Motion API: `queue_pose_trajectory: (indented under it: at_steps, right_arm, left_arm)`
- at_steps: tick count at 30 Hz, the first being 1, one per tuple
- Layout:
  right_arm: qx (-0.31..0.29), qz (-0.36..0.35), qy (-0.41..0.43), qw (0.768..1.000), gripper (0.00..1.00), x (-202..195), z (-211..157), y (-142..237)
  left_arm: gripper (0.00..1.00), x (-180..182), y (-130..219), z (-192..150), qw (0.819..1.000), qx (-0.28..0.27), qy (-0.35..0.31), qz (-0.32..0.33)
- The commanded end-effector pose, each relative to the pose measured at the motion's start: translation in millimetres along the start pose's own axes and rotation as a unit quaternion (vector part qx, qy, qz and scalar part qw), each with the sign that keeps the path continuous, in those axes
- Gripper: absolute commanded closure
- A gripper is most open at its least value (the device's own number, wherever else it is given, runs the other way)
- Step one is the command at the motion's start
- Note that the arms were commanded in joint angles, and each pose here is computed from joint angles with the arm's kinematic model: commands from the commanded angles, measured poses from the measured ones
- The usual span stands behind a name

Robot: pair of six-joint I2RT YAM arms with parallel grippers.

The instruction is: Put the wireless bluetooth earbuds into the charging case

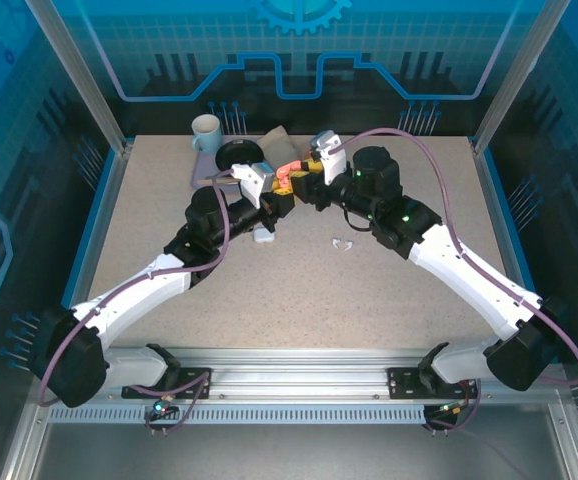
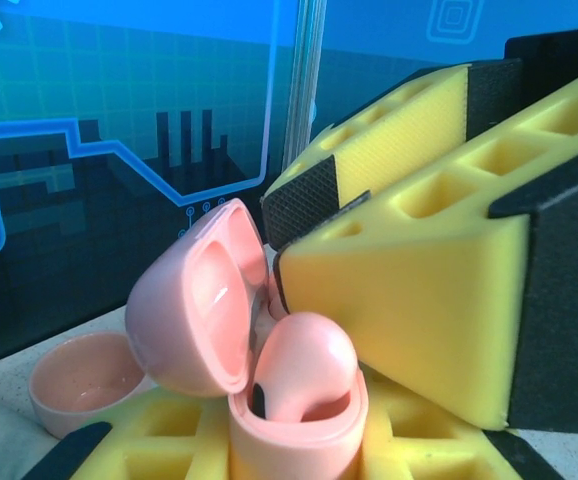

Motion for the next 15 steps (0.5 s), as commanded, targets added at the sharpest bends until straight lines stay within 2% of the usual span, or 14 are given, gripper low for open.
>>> queue_pose_trajectory:
  at_steps: [1,15]
  right_arm:
    - [-0.009,0.012,0.008,1.0,0.6,8.1,6.7,8.2]
    - [-0.016,-0.011,0.004,1.0,0.55,2.1,11.5,11.1]
  left_arm:
    - [1.0,-7.1,-2.7,17.3,0.999,-0.034,0.001,-0.016]
    - [1.0,-7.3,-2.4,16.7,0.999,-0.034,0.001,-0.016]
Point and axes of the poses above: each hand's point on the last joint's axis, 136 mm out from that joint toward the fingers, its own y axis back along the fingers, its own x axis along the line the jaws close on, z = x × y, the point moved 10 cm from there along y, back along the fingers, and after that the axes turned 9 degrees about y, right-handed, at the moved point
